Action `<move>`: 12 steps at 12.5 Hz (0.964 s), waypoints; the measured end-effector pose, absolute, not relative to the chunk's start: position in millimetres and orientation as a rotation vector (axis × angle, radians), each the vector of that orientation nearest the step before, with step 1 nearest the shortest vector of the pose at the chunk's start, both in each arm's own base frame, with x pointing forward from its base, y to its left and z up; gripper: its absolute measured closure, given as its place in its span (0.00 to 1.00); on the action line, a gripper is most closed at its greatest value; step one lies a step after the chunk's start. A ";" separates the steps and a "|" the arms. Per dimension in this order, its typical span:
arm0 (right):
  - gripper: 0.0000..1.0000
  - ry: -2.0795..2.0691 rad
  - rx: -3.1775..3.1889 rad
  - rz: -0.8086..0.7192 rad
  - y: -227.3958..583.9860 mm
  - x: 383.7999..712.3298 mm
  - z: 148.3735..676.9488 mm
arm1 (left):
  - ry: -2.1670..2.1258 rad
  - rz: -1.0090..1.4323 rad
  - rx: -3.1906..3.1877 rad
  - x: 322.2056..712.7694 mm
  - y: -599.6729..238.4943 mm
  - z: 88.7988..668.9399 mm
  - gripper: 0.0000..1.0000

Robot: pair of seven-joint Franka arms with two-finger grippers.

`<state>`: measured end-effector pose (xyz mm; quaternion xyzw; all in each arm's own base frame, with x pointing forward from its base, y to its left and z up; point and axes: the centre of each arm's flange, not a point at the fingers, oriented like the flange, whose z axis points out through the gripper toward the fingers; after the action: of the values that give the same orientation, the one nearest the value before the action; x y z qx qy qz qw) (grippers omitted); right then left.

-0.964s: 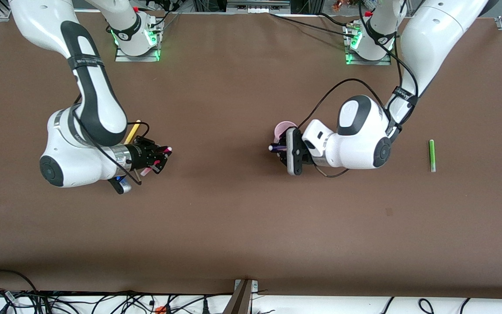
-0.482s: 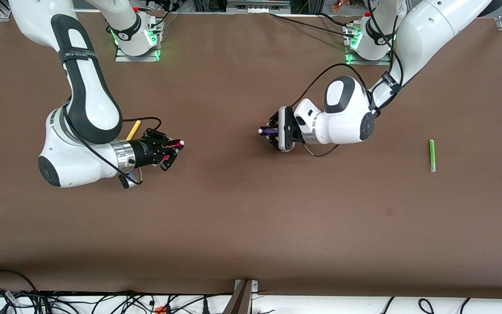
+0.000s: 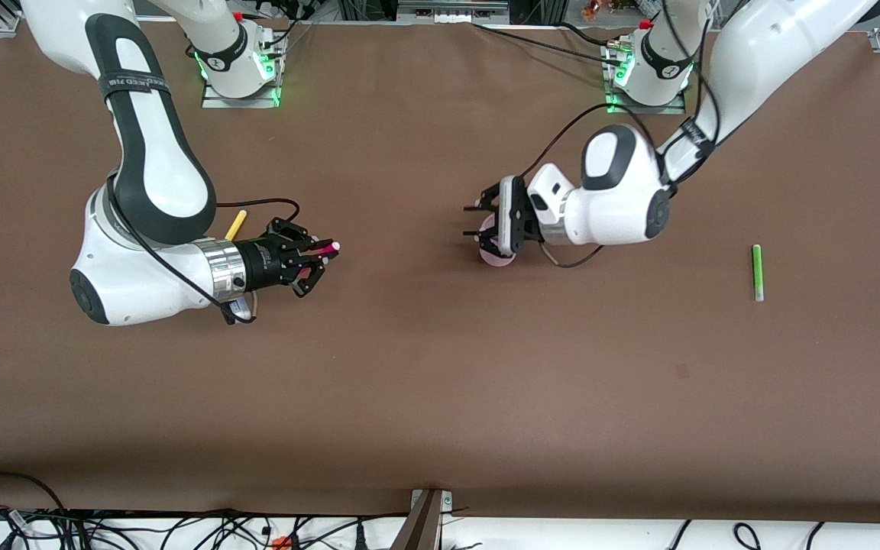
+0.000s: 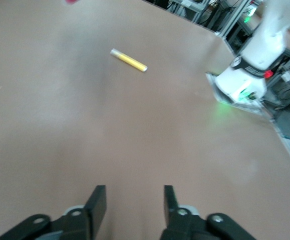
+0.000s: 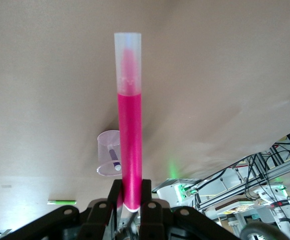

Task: Organize pens into pink holder with both arms
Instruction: 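Raise the left gripper away while the right gripper carries the magenta pen to the cup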

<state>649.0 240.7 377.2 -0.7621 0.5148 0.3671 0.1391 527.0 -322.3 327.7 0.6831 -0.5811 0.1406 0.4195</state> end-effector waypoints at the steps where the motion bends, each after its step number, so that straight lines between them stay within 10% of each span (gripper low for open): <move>1: 0.82 1.509 -2.183 1.056 242.5 650.6 376.9 | -1.442 0.265 1.701 528.9 -303.7 355.1 0.30; 4: 0.82 1.519 -2.087 1.087 277.4 647.4 377.5 | -1.404 -0.028 1.848 530.5 -256.1 419.3 0.00; 12: 0.82 1.376 -1.817 1.329 450.1 576.6 329.5 | -1.068 -0.342 2.826 576.5 -148.2 434.7 0.00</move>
<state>576.6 450.1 329.5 -0.6669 0.5050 0.4880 0.2491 576.5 -148.2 434.7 0.9283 -0.3509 -0.1122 0.0504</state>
